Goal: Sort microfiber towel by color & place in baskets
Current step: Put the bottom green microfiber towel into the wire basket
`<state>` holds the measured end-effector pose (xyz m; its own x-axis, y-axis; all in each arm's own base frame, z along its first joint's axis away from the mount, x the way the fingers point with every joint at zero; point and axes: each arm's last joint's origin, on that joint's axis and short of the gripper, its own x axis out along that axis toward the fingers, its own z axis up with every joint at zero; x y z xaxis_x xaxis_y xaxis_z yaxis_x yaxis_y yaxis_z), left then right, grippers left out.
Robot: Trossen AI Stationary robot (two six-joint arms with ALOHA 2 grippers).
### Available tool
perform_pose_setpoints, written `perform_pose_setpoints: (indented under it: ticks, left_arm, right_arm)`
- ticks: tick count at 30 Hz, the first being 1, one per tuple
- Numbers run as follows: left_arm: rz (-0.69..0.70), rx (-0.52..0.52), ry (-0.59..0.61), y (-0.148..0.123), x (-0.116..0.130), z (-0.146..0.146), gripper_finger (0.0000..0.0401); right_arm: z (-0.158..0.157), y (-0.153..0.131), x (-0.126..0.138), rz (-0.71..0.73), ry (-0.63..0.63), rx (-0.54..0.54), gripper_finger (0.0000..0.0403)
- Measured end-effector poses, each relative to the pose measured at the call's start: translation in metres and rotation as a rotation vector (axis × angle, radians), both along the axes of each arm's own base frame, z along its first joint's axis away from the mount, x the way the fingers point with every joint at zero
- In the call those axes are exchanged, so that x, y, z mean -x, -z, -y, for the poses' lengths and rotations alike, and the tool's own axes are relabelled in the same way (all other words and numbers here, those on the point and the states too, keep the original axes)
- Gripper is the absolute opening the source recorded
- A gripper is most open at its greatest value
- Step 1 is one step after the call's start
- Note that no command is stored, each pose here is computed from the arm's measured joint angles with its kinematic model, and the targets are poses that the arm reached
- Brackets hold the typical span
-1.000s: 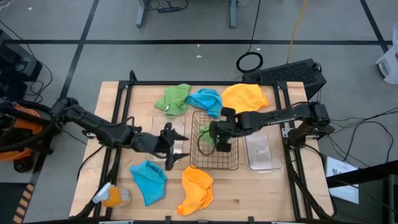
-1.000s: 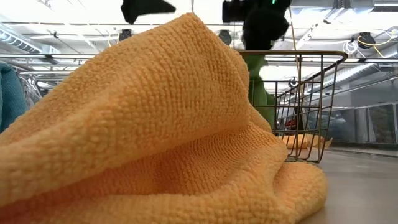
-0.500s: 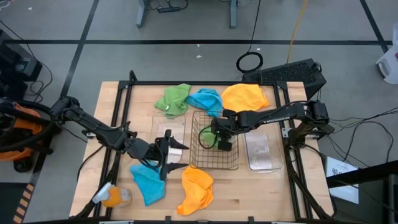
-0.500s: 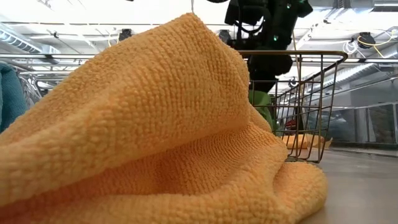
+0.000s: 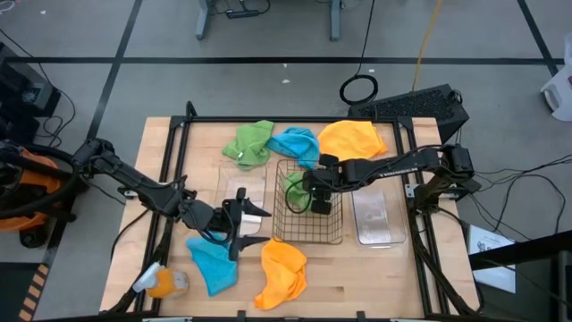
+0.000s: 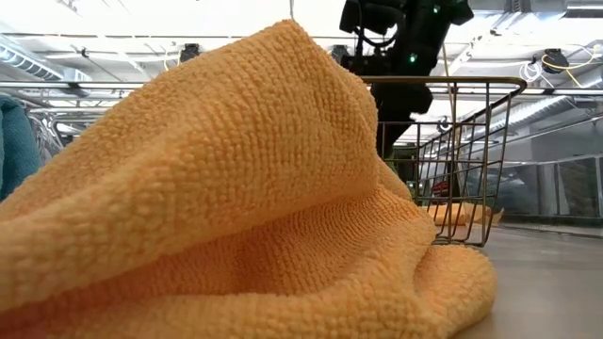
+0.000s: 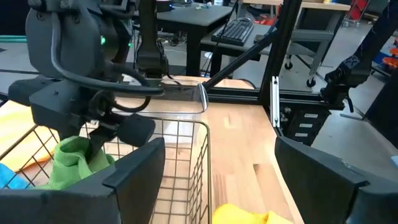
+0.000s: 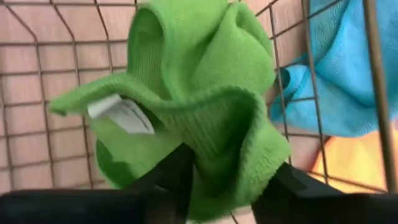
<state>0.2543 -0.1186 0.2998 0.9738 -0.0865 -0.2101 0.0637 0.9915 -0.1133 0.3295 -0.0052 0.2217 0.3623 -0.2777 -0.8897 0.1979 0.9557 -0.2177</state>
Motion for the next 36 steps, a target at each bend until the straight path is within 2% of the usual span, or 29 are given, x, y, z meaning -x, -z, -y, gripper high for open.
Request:
perform_pose_setpoints:
  ticks: [7,14,18,22,26,29,36]
  left_arm:
    - [0.002,0.0,0.0,0.0,0.0,0.0,0.0308]
    - [0.002,-0.001,0.0,0.0,0.0,0.0,0.0308]
    - [-0.005,-0.007,0.001,0.002,0.0,0.0,0.0308]
    - [-0.003,-0.006,0.001,0.002,0.0,0.0,0.0308]
    - [-0.001,-0.005,0.001,0.002,0.0,0.0,0.0308]
    - [-0.001,-0.005,0.001,0.002,0.0,0.0,0.0308]
    - [0.0,-0.017,0.003,0.002,0.0,0.0,0.0308]
  right_arm:
    - [0.0,-0.024,0.0,-0.039,0.029,-0.005,0.018]
    - [-0.003,-0.034,-0.003,-0.009,0.038,-0.001,0.0182]
    - [-0.016,-0.03,-0.004,0.007,0.013,-0.02,0.016]
    - [-0.024,-0.012,-0.006,0.066,-0.028,0.013,0.0115]
    - [-0.015,0.005,-0.009,0.149,0.001,0.06,0.0055]
    - [-0.004,0.018,-0.007,0.173,0.028,0.053,0.0012]
    - [0.004,0.043,-0.001,0.209,0.039,-0.018,0.0015]
